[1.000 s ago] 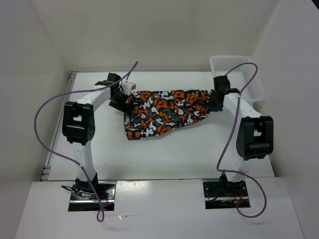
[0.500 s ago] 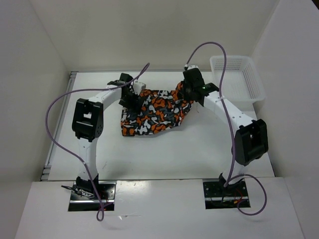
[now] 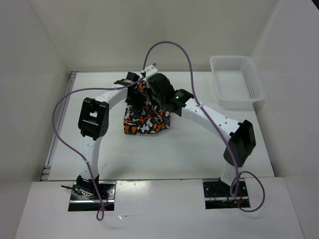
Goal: Fold and stack the shorts
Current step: Fold the shorts
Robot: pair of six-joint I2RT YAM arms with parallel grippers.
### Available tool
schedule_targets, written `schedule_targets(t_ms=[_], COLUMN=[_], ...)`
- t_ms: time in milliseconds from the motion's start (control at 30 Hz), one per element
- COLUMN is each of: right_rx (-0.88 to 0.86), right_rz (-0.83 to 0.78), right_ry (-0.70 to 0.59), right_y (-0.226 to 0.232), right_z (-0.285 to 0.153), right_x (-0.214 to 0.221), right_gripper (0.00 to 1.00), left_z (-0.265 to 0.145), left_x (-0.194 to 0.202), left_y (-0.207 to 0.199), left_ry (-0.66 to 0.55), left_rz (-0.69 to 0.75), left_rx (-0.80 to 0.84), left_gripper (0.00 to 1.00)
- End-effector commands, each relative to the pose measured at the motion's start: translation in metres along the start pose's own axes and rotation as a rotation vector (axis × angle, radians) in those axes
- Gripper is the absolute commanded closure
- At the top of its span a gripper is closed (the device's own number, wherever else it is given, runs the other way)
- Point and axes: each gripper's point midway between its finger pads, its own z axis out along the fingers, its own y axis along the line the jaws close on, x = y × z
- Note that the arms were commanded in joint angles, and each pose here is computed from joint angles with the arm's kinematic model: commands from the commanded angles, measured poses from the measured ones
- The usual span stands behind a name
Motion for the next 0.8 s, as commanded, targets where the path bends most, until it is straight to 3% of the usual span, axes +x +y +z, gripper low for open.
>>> schedule_targets(t_ms=[0, 167, 433, 767], right_rx=[0.0, -0.007, -0.136, -0.295], right_rz=[-0.004, 0.006, -0.048, -0.14], right_ry=[-0.045, -0.026, -0.034, 0.1], right_y=[0.004, 0.012, 0.084, 0.122], right_z=[0.013, 0.024, 0.049, 0.069], right_x=[-0.012, 0.001, 0.01, 0.074], right_gripper=[1.0, 1.0, 1.0, 0.96], left_z=[0.027, 0.005, 0.0, 0.004], left_x=[0.03, 0.016, 0.008, 0.011], left_y=[-0.03, -0.02, -0.019, 0.014], left_ry=[0.086, 0.004, -0.017, -0.005], left_rz=[-0.05, -0.134, -0.139, -0.149], left_rx=[0.137, 0.242, 0.268, 0.125], left_gripper=[0.38, 0.35, 0.35, 0.32])
